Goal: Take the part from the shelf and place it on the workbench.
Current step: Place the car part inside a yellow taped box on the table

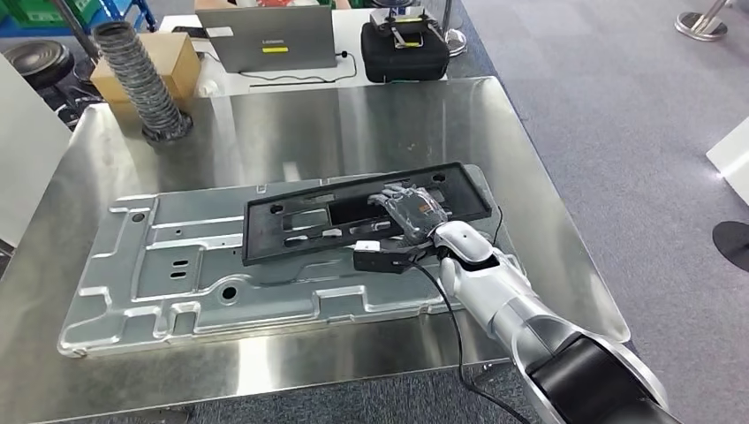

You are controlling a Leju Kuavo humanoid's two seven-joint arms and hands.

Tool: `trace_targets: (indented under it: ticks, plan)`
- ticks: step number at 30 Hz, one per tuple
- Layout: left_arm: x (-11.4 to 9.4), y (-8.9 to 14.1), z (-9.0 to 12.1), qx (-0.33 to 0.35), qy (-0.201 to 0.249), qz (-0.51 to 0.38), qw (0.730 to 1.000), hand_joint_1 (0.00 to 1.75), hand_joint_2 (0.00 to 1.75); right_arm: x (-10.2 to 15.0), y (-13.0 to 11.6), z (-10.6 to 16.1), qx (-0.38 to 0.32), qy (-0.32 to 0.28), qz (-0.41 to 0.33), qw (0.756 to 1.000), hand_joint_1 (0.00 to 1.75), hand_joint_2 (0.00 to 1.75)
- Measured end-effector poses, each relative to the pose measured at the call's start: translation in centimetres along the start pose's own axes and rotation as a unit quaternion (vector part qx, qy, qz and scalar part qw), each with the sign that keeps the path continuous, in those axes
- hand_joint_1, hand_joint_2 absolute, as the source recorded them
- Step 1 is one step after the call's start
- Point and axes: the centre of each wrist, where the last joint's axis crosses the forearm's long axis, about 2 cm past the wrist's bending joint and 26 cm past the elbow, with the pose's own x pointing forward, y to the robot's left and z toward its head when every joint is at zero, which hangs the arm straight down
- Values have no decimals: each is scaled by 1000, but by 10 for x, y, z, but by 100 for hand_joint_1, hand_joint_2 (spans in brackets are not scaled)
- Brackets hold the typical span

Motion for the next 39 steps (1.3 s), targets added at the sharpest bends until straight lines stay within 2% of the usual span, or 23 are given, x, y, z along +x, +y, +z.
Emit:
trace_targets:
  ticks: [2, 6, 9, 12, 16, 19, 21, 23, 27, 29, 31, 35, 39]
  plan:
    - [0, 0, 0, 1, -1, -4, 1000, 0, 175, 1, 0, 1, -3, -9, -25, 1000, 0, 0]
    - [2, -1, -1, 1, -11, -7, 1000, 0, 0, 6, 0, 1, -13, -41, -72, 996, 0, 0]
    - [2, -1, -1, 1, -13, -9, 1000, 0, 0, 14, 1, 3, -22, -73, -134, 988, 0, 0]
    - [1, -3, -1, -4, -14, -7, 1000, 0, 0, 23, -12, -2, -54, -121, -236, 963, 0, 0]
    - [0, -3, 0, -9, -17, 2, 1000, 0, 0, 31, -47, 0, -171, -183, -378, 891, 0, 0]
    - [-3, -3, 2, -6, -20, 14, 1000, 0, 0, 25, -91, 13, -294, -221, -433, 823, 0, 0]
    - [-6, -2, 3, 3, -20, 25, 999, 0, 0, 14, -122, 32, -368, -238, -452, 777, 0, 0]
    - [-8, 0, 5, 13, -19, 35, 999, 0, 0, 0, -146, 55, -436, -236, -448, 744, 0, 0]
    - [-10, 0, 6, 29, -16, 52, 998, 0, 0, -37, -176, 114, -596, -162, -359, 700, 0, 0]
    - [-13, -2, 8, 32, -14, 59, 998, 0, 0, -56, -169, 151, -653, -106, -304, 686, 0, 0]
    - [-15, -3, 9, 34, -13, 66, 997, 0, 0, -71, -151, 189, -680, -52, -258, 685, 0, 0]
    - [-15, -4, 10, 35, -13, 71, 997, 0, 0, -86, -111, 258, -681, 62, -187, 706, 0, 0]
    - [-16, -5, 10, 33, -17, 72, 997, 0, 0, -79, -69, 310, -649, 155, -163, 727, 0, 0]
